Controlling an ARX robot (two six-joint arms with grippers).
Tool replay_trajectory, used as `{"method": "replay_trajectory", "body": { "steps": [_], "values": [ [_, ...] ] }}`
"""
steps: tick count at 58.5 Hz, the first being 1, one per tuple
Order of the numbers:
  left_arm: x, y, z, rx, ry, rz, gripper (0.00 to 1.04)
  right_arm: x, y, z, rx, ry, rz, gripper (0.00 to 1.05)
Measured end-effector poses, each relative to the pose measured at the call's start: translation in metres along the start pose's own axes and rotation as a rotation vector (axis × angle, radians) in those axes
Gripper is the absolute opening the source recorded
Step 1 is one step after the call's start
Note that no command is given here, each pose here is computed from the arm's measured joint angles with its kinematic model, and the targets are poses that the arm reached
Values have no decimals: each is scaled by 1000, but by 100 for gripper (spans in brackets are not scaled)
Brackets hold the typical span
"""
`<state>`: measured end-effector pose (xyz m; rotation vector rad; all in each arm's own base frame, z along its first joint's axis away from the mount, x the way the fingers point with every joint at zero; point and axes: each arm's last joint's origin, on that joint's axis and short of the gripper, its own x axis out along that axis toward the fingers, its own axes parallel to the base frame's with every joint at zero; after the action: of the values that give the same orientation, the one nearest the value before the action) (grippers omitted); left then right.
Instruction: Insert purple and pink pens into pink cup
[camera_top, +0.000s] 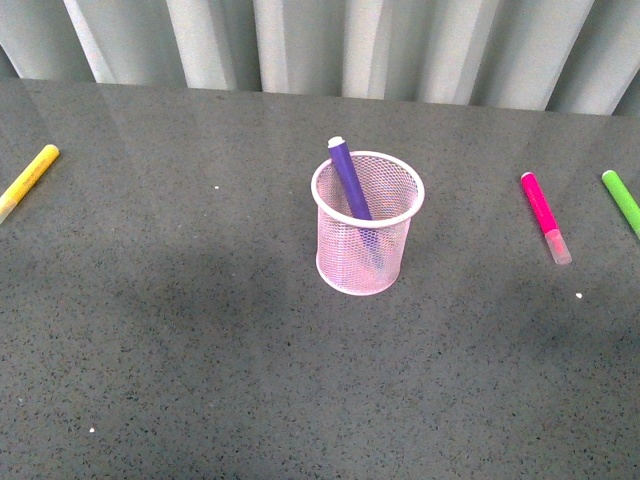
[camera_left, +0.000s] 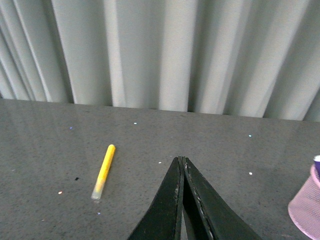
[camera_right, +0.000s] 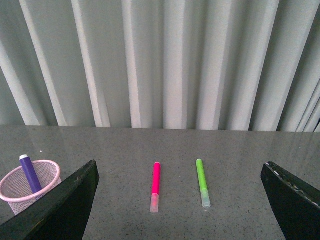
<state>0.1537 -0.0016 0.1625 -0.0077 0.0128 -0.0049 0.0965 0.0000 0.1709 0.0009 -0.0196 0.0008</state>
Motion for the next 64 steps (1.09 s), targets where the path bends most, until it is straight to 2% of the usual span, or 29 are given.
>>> {"method": "replay_trajectory", "body": {
  "steps": [64],
  "values": [
    [-41,1,7,0,-25,5,4,0,0,0,0,0,0,98]
  ]
}}
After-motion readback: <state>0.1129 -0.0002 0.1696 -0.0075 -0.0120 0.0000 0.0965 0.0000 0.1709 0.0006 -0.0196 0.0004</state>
